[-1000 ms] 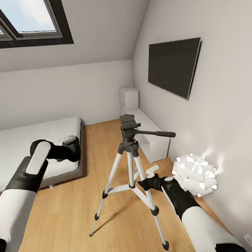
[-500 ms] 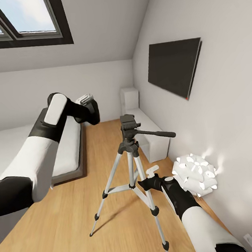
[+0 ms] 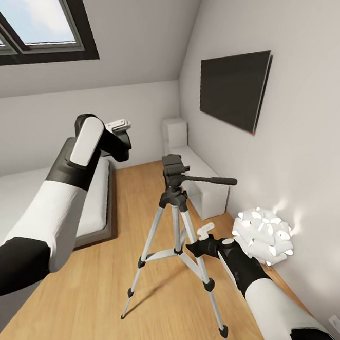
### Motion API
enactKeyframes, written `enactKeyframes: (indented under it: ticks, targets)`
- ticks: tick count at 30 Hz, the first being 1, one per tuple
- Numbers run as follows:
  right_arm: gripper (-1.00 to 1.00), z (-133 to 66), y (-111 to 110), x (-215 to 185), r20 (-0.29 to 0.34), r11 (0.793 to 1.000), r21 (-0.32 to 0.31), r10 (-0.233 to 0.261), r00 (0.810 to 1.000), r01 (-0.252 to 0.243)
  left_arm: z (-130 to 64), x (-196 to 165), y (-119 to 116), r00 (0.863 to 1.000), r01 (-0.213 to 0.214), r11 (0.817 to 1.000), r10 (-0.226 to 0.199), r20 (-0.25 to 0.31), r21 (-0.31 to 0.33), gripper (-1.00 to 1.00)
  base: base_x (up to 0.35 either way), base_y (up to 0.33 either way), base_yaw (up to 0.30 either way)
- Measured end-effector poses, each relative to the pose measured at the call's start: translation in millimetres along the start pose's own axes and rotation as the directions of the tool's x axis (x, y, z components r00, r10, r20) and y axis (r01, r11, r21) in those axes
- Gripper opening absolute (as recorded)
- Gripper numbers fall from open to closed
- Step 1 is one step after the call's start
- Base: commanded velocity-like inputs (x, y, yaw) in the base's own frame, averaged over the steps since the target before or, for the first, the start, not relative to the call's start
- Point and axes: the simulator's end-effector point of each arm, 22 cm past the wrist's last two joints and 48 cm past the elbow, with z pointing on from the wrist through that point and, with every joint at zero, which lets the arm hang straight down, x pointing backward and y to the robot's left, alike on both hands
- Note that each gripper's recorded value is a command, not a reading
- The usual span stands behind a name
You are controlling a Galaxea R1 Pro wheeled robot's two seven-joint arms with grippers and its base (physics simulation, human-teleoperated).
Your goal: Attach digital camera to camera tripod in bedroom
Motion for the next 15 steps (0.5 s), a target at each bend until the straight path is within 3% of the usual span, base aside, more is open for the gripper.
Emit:
enactKeyframes:
  ticks: [4, 8, 10, 11, 13, 15]
  targets:
    - [-1.00, 0.0, 0.0, 0.0, 0.000, 1.000, 0.000, 0.000, 1.000, 0.000, -4.3, -2.0, -10.2, 1.000, -0.020, 1.000, 0.020, 0.014, 0.016, -1.00, 0.000, 0.000, 0.000]
    - [-1.00, 0.0, 0.0, 0.0, 0.000, 1.000, 0.000, 0.000, 1.000, 0.000, -9.1, -4.8, -28.4, 0.999, -0.042, 0.996, 0.039, 0.032, 0.084, -1.00, 0.000, 0.000, 0.000]
    - [-1.00, 0.0, 0.1, 0.1, 0.000, 1.000, 0.000, 0.001, 1.000, -0.001, -18.4, -9.1, -51.1, 0.995, -0.081, 0.981, 0.071, 0.064, 0.178, -1.00, 0.000, 0.000, 0.000]
    - [-1.00, 0.0, 0.1, 0.0, 0.000, 1.000, 0.000, 0.001, 1.000, -0.001, -20.9, -10.6, -54.5, 0.993, -0.100, 0.976, 0.086, 0.075, 0.195, -1.00, 0.000, 0.000, 0.000]
    - [-1.00, -0.1, 0.1, 0.2, 0.000, 1.000, 0.000, 0.001, 1.000, -0.001, -34.9, -17.6, -68.6, 0.983, -0.163, 0.943, 0.130, 0.131, 0.289, -1.00, 0.000, 0.000, 0.000]
    - [-1.00, 0.0, 0.1, 0.1, 0.000, 1.000, -0.001, 0.000, 1.000, 0.000, -45.7, -31.9, -64.1, 0.971, -0.194, 0.925, 0.134, 0.198, 0.326, -1.00, 0.000, 0.000, 0.000]
